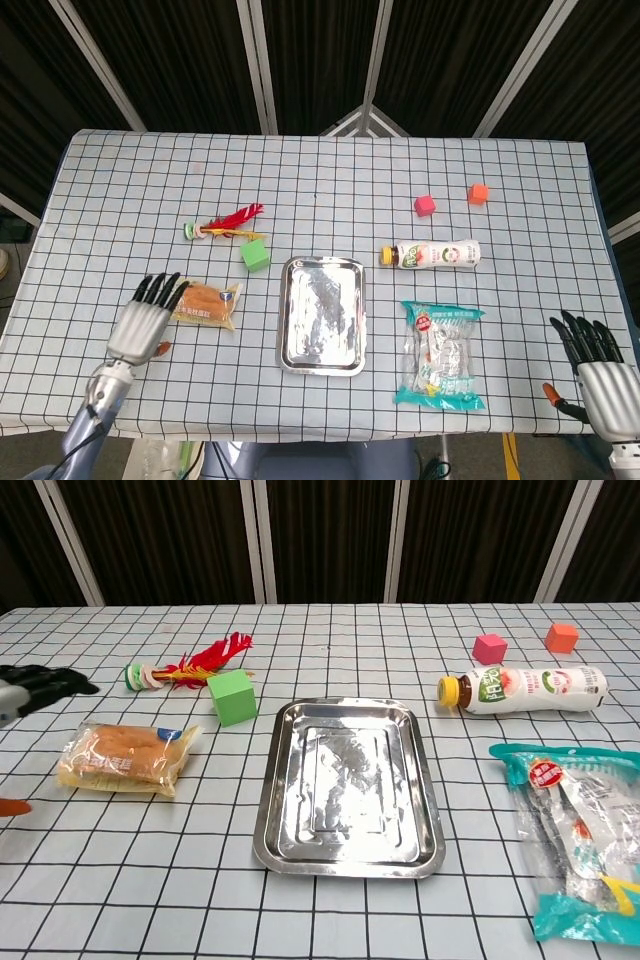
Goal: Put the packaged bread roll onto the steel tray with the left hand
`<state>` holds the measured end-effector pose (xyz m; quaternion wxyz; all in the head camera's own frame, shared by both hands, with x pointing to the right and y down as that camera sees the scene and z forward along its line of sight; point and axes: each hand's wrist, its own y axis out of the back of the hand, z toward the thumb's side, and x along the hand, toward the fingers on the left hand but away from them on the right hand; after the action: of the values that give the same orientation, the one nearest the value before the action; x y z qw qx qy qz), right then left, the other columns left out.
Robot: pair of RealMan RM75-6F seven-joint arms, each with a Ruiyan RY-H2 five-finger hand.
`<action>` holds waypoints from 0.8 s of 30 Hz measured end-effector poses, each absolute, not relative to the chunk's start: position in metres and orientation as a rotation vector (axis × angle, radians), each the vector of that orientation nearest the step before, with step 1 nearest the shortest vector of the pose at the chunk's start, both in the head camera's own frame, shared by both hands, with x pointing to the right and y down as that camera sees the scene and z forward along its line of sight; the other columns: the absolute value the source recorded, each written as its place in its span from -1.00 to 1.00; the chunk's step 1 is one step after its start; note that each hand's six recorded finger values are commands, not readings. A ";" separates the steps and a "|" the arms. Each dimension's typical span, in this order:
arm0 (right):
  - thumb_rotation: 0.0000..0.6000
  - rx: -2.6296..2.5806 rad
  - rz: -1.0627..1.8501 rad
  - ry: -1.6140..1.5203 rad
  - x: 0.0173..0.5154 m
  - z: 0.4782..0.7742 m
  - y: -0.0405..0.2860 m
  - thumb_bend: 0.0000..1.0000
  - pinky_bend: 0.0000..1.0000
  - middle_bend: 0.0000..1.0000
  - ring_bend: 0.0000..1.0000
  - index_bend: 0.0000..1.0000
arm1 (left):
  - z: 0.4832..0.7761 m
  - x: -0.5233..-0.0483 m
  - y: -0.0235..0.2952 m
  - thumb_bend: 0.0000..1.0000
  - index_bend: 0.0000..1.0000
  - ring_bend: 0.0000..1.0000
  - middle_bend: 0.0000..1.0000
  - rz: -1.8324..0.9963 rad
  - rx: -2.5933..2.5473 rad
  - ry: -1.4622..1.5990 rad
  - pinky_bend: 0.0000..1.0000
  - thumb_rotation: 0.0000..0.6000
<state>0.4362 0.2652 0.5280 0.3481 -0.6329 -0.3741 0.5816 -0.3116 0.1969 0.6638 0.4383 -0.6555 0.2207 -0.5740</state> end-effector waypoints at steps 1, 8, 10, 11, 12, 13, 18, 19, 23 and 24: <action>1.00 -1.642 1.510 -0.976 0.438 0.528 0.264 -0.39 -1.00 -1.00 -1.00 -1.00 | 0.670 -0.301 0.191 -0.86 -1.00 -1.00 -0.99 -1.431 -1.635 0.538 -0.83 1.00; 1.00 -1.645 1.523 -0.989 0.446 0.528 0.258 -0.39 -1.00 -1.00 -1.00 -1.00 | 0.689 -0.269 0.173 -0.73 -0.92 -0.85 -0.75 -1.433 -1.644 0.516 -0.67 1.00; 1.00 -1.642 1.523 -0.995 0.447 0.527 0.258 -0.39 -1.00 -1.00 -1.00 -1.00 | 0.691 -0.269 0.171 -0.73 -0.86 -0.84 -0.74 -1.438 -1.639 0.514 -0.66 1.00; 1.00 -1.639 1.524 -0.999 0.448 0.527 0.257 -0.39 -1.00 -1.00 -1.00 -1.00 | 0.692 -0.269 0.171 -0.73 -0.83 -0.82 -0.73 -1.441 -1.638 0.511 -0.66 1.00; 1.00 -1.636 1.524 -1.005 0.449 0.526 0.257 -0.39 -1.00 -1.00 -1.00 -1.00 | 0.694 -0.270 0.171 -0.73 -0.81 -0.81 -0.71 -1.447 -1.638 0.507 -0.65 1.00; 1.00 -1.634 1.524 -1.010 0.449 0.525 0.257 -0.39 -1.00 -1.00 -1.00 -1.00 | 0.696 -0.271 0.170 -0.73 -0.78 -0.77 -0.67 -1.454 -1.638 0.501 -0.63 1.00; 1.00 -1.617 1.519 -1.038 0.453 0.519 0.256 -0.39 -1.00 -1.00 -1.00 -1.00 | 0.705 -0.272 0.171 -0.73 -0.70 -0.69 -0.57 -1.481 -1.652 0.471 -0.56 1.00; 1.00 -1.615 1.518 -1.042 0.453 0.518 0.257 -0.39 -1.00 -1.00 -1.00 -1.00 | 0.708 -0.272 0.170 -0.73 -0.67 -0.67 -0.54 -1.486 -1.651 0.466 -0.53 1.00; 1.00 -1.611 1.516 -1.047 0.453 0.516 0.258 -0.39 -1.00 -1.00 -1.00 -1.00 | 0.716 -0.274 0.167 -0.63 -0.46 -0.38 -0.24 -1.507 -1.650 0.453 -0.27 1.00; 1.00 -1.611 1.516 -1.046 0.453 0.515 0.258 -0.39 -1.00 -1.00 -1.00 -1.00 | 0.718 -0.274 0.166 -0.60 -0.41 -0.30 -0.17 -1.509 -1.656 0.452 -0.19 1.00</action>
<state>0.4533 0.2582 0.5155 0.3405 -0.6190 -0.4019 0.5825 -0.2736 0.1663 0.7177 0.4150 -0.6591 0.1800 -0.6008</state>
